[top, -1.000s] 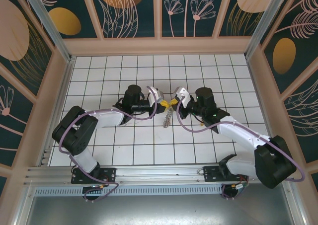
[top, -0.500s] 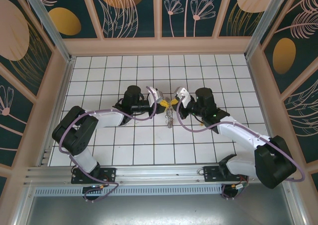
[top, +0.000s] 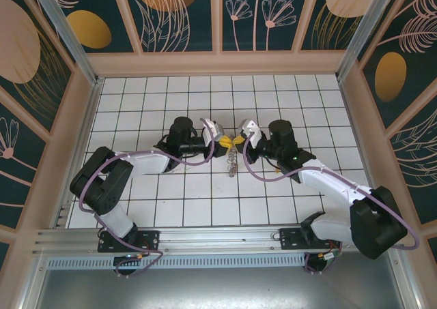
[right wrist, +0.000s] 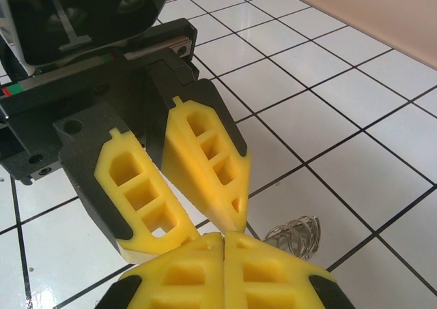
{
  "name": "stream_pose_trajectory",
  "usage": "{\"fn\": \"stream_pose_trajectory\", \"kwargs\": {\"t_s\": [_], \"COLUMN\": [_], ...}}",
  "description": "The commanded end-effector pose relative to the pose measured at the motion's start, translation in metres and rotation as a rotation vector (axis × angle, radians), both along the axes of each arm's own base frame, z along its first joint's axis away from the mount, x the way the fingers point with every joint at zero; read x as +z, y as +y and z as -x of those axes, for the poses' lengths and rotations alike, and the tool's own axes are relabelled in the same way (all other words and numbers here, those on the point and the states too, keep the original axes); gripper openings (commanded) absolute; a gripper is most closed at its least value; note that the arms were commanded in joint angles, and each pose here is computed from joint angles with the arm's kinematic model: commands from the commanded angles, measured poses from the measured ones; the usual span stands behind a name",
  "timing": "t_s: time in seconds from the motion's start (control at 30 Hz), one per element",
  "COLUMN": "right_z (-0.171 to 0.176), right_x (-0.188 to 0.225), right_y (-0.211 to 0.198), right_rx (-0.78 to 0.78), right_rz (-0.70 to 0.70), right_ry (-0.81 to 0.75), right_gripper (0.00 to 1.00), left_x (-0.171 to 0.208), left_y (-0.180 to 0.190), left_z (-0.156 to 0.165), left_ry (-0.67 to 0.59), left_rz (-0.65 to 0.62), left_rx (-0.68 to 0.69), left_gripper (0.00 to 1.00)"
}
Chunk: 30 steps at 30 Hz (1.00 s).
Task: Put the keys on the keyring
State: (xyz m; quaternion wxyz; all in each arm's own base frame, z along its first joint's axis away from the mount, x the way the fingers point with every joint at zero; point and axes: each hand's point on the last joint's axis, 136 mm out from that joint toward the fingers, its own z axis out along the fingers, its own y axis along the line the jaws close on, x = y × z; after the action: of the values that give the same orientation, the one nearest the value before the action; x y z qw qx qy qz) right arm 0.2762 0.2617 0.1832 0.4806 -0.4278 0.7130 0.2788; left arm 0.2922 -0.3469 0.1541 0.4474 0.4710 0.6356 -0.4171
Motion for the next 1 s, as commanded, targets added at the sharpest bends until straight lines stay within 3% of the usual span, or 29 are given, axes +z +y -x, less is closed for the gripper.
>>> {"fn": "stream_pose_trajectory", "kwargs": {"t_s": [0.0, 0.63, 0.87, 0.97], "right_z": [-0.001, 0.000, 0.000, -0.001], "right_x": [0.026, 0.023, 0.021, 0.021], "right_y": [0.008, 0.008, 0.009, 0.008], "right_rx": [0.031, 0.042, 0.045, 0.042], "right_rz": [-0.048, -0.039, -0.038, -0.037], "right_ry": [-0.063, -0.061, -0.057, -0.061], "right_gripper": [0.00, 0.00, 0.00, 0.00], "left_x": [0.009, 0.017, 0.017, 0.017], "left_y": [0.000, -0.001, -0.002, -0.003], "left_z": [-0.003, -0.003, -0.006, -0.006], "left_ry": [-0.037, -0.048, -0.049, -0.049], "left_rz": [-0.010, 0.024, 0.023, 0.021], "left_rx": [-0.003, -0.005, -0.002, -0.002], "left_gripper": [0.23, 0.21, 0.16, 0.07]}}
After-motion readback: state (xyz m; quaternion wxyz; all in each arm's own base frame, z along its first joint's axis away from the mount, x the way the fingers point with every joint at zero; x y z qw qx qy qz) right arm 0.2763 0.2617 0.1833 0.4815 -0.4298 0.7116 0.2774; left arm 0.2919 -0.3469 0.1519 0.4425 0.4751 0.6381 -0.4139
